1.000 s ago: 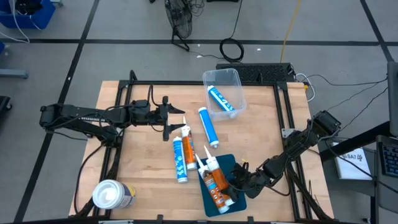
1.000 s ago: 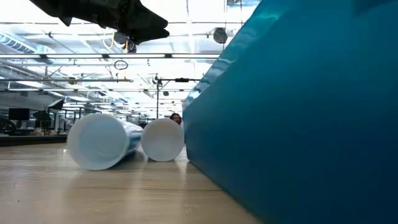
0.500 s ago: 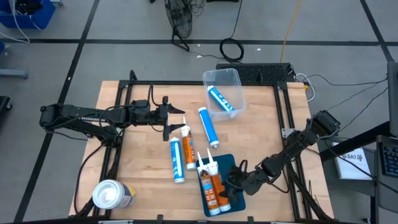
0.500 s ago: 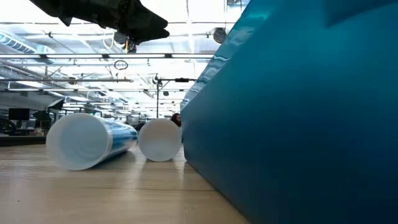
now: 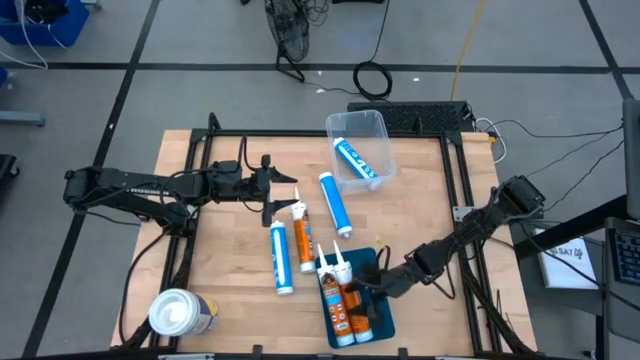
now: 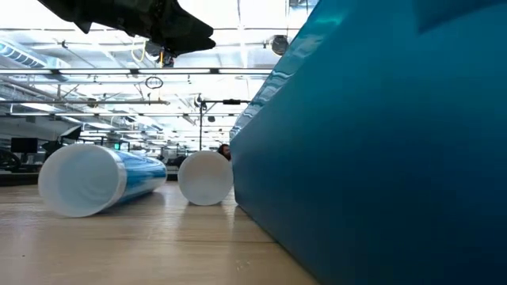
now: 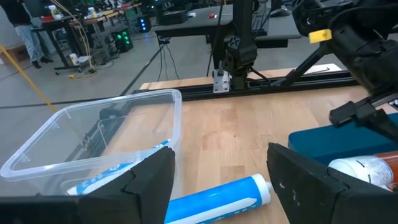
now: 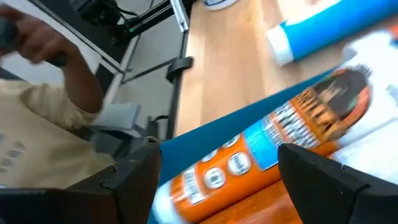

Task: Sort silicone sealant tubes
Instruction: Put the orange sealant into the blue bin

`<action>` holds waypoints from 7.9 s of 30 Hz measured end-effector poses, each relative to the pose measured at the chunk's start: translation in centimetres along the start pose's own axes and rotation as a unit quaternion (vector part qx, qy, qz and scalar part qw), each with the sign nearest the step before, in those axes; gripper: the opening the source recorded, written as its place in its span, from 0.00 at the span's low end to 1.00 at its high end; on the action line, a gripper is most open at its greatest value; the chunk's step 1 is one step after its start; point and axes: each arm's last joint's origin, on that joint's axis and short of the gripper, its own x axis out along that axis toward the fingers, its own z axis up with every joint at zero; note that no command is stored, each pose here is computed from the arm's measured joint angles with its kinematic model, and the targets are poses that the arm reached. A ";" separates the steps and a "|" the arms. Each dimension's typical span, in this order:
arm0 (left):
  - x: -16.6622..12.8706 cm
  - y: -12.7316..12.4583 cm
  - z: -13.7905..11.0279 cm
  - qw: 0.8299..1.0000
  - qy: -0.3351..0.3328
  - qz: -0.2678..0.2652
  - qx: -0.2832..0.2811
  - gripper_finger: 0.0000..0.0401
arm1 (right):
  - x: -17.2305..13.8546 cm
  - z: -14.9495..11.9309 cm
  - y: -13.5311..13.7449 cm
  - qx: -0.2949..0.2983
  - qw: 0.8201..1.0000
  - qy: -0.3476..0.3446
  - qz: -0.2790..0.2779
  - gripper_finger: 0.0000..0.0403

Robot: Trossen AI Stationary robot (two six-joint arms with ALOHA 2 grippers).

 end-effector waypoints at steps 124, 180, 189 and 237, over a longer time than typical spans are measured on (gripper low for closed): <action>9.1 -20.2 -7.0 0.918 0.371 0.046 0.132 0.64 | -4.8 7.9 -5.8 -0.354 0.916 -0.052 -0.183 0.74; 8.3 -3.8 -3.9 0.836 0.481 0.198 -0.176 0.64 | -5.0 6.9 -7.2 -0.364 0.890 -0.022 -0.273 0.74; 9.8 -1.0 -6.5 0.808 0.534 0.131 -0.212 0.64 | -5.1 6.3 -8.5 -0.343 0.894 -0.012 -0.287 0.74; 4.9 -4.3 -2.0 0.830 0.504 0.207 -0.119 0.37 | -5.1 6.5 -8.6 -0.346 0.893 -0.022 -0.286 0.74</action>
